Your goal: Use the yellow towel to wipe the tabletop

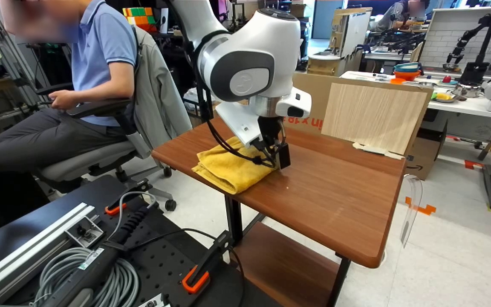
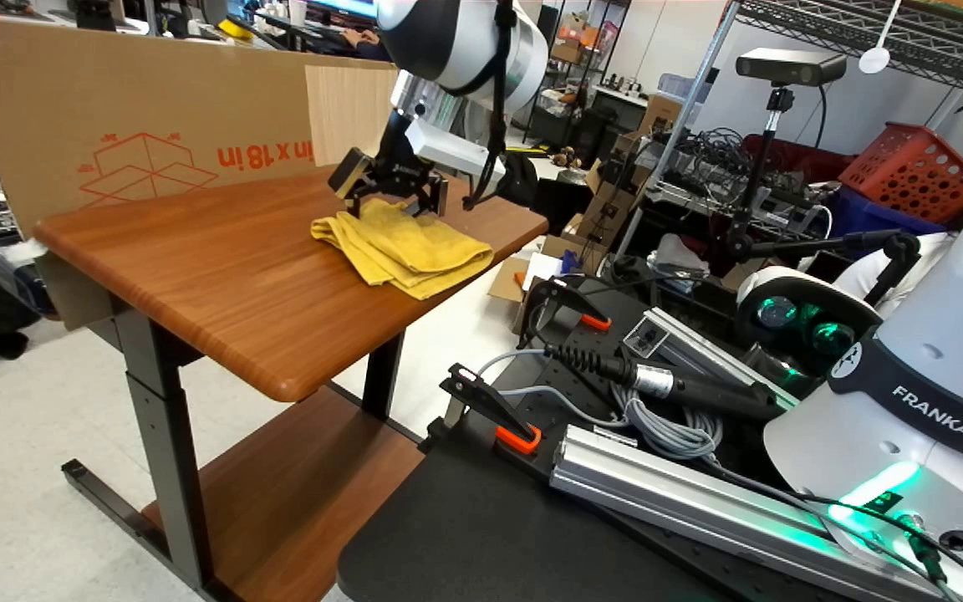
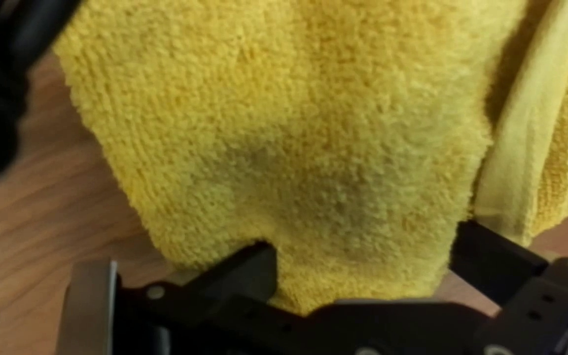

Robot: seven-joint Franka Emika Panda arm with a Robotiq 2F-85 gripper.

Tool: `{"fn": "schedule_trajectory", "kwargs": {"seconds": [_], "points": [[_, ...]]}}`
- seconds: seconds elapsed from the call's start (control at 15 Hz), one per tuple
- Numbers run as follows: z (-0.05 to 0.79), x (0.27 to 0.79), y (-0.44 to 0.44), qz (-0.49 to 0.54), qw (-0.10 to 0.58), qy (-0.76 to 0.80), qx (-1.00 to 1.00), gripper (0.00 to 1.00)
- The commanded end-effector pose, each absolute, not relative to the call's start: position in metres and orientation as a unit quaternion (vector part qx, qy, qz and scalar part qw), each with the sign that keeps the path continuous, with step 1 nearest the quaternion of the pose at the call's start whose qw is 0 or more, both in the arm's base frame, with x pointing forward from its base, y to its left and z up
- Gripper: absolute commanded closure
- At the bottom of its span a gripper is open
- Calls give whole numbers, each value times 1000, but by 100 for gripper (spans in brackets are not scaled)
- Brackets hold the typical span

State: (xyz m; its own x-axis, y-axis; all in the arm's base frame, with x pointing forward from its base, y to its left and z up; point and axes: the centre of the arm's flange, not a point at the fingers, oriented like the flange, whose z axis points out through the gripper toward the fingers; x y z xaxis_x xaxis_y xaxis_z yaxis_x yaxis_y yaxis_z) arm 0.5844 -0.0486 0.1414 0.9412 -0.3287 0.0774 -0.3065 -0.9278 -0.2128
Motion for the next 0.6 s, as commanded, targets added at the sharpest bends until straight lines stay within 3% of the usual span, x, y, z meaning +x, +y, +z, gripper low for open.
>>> {"fn": "schedule_trajectory", "kwargs": {"seconds": [0.0,0.27,0.53], "points": [[116,580,-8,-41,110,143,-983,0],[99,572,44,-65,173,103,-977,0],[98,615,82,-152,227,122,-954,0]]}}
